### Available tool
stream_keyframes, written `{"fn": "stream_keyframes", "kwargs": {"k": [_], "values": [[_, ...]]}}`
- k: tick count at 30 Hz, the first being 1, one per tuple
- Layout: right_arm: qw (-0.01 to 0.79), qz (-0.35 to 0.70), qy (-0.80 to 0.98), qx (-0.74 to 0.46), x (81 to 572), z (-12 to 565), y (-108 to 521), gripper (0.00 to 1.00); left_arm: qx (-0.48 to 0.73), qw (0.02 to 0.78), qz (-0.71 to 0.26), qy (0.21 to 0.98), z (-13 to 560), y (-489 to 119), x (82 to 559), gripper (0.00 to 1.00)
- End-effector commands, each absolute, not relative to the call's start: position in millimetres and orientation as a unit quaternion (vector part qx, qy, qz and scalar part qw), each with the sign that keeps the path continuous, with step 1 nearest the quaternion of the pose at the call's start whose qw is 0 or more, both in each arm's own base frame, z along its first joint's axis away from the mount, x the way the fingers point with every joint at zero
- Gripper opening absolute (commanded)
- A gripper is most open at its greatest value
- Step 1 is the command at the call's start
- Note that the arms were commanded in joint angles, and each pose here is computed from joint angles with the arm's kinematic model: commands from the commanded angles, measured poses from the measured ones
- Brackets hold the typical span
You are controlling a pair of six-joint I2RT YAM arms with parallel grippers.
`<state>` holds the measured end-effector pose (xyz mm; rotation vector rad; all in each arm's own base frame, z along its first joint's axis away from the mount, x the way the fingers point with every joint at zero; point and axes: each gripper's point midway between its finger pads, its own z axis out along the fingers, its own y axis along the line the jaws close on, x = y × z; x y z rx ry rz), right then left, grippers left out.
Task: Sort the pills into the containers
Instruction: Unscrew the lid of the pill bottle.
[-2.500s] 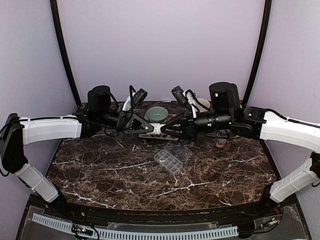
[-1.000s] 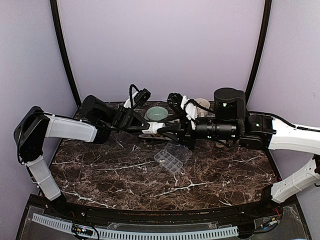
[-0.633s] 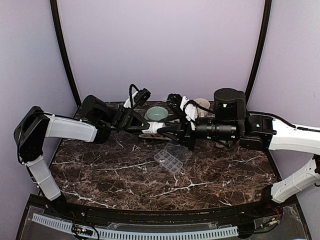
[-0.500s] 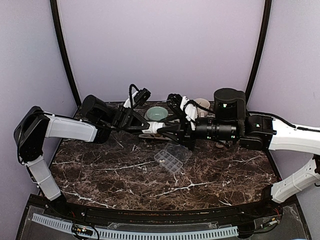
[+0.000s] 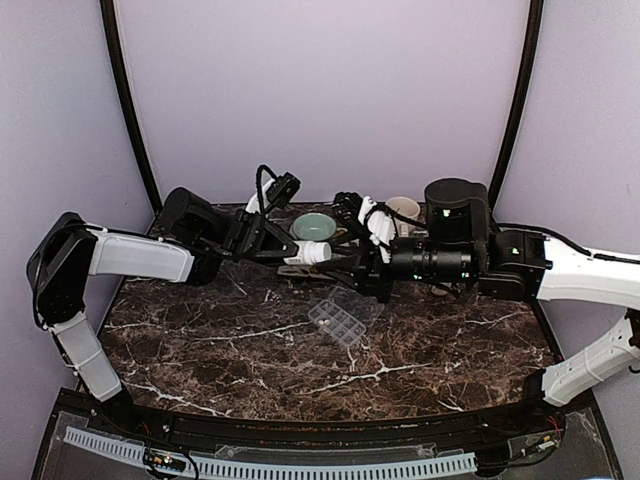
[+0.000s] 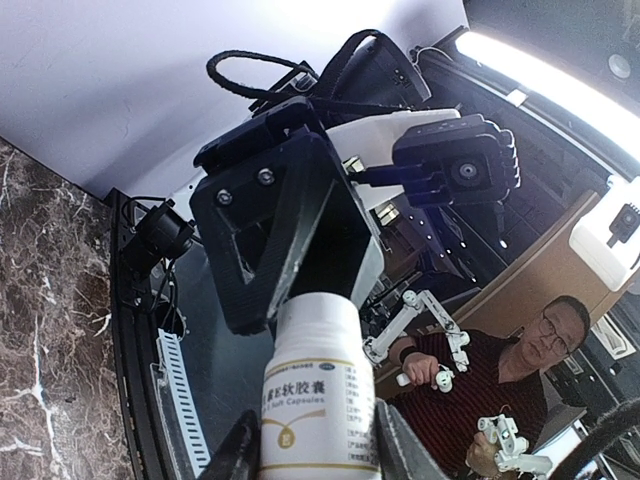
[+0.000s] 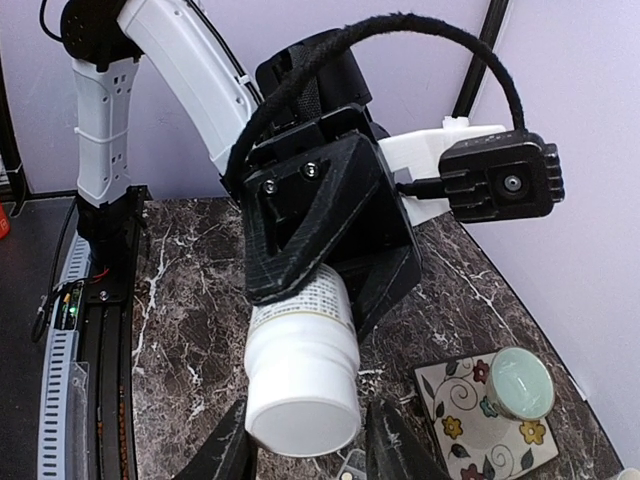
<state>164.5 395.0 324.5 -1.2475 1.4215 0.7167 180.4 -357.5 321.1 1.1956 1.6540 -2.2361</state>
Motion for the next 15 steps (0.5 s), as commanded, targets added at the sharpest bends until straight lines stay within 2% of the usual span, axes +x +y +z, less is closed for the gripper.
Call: {"fn": "stream_keyframes", "kwargs": {"k": [1,8,15], "values": [[0.551,0.277,0.613,-0.494,183.5,332.0,388.7,0.37,0.460,0.095,-0.726,0.502,348.3,-347.9,156.3,0.00],[0.550,0.282,0.614,-0.490,182.2,333.9,387.7,0.40,0.460,0.098,-0.725,0.503,348.0,-347.7,156.6,0.00],[0.543,0.295,0.622,-0.481,179.4,334.3,384.4,0.49,0.457,0.115,-0.722,0.507,348.2,-349.0,161.8,0.00]]}}
